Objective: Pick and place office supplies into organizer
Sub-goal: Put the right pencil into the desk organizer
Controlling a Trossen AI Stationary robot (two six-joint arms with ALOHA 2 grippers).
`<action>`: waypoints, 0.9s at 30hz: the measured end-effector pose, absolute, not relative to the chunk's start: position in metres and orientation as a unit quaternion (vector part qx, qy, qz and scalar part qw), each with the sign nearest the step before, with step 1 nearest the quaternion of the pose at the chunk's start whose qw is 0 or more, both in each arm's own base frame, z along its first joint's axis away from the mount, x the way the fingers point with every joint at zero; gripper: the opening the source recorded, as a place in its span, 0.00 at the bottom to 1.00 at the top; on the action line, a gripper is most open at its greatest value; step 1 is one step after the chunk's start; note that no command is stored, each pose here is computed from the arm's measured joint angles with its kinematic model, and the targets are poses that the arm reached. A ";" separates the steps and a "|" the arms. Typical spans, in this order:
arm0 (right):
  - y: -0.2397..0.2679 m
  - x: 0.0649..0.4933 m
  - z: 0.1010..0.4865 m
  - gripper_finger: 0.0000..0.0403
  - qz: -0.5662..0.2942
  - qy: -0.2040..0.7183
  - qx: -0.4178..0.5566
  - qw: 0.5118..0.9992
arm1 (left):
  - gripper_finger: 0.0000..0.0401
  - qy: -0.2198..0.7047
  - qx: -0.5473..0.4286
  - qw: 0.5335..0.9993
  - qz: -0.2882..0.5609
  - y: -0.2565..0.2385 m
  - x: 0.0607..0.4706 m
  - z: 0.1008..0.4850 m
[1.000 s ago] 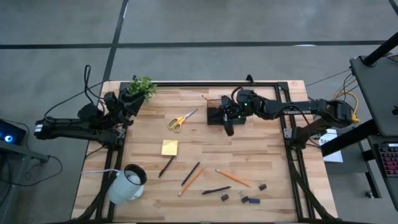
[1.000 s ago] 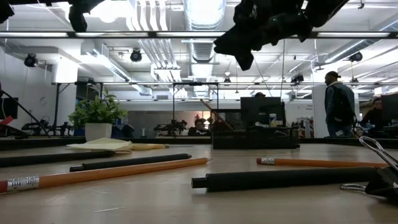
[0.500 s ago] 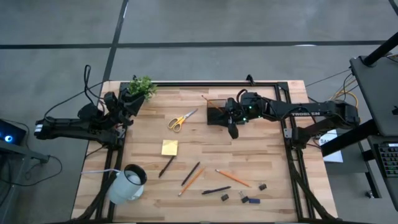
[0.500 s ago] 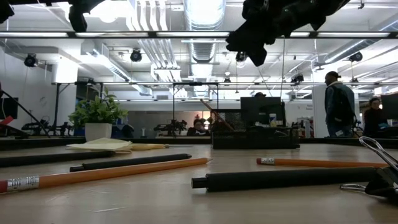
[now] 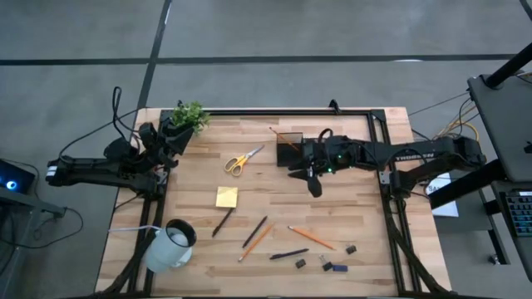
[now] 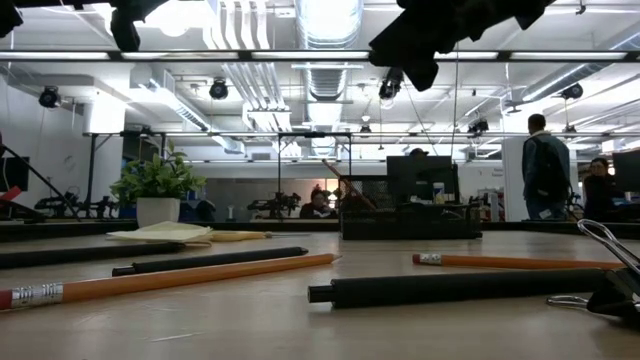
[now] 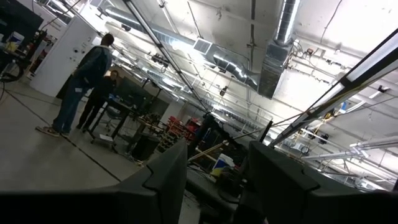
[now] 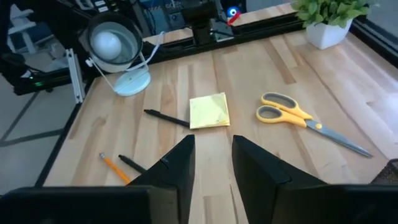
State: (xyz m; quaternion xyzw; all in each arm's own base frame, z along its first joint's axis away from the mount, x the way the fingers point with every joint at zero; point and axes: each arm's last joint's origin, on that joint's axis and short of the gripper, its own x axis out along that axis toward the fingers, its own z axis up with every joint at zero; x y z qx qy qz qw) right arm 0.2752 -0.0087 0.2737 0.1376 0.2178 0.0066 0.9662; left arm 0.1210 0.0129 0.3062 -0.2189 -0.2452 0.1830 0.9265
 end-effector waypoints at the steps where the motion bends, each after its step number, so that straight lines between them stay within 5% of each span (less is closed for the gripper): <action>1: -0.007 0.275 0.273 0.27 0.000 0.223 0.142 0.965 | 0.39 -0.245 -0.219 0.927 0.183 0.013 0.121 0.306; 10: 0.011 0.273 0.268 0.35 -0.008 0.250 0.187 0.950 | 0.39 -0.245 -0.219 0.927 0.183 0.013 0.121 0.306; 27: 0.050 0.267 0.265 0.36 -0.007 0.270 0.234 0.934 | 0.39 -0.245 -0.219 0.927 0.183 0.013 0.121 0.306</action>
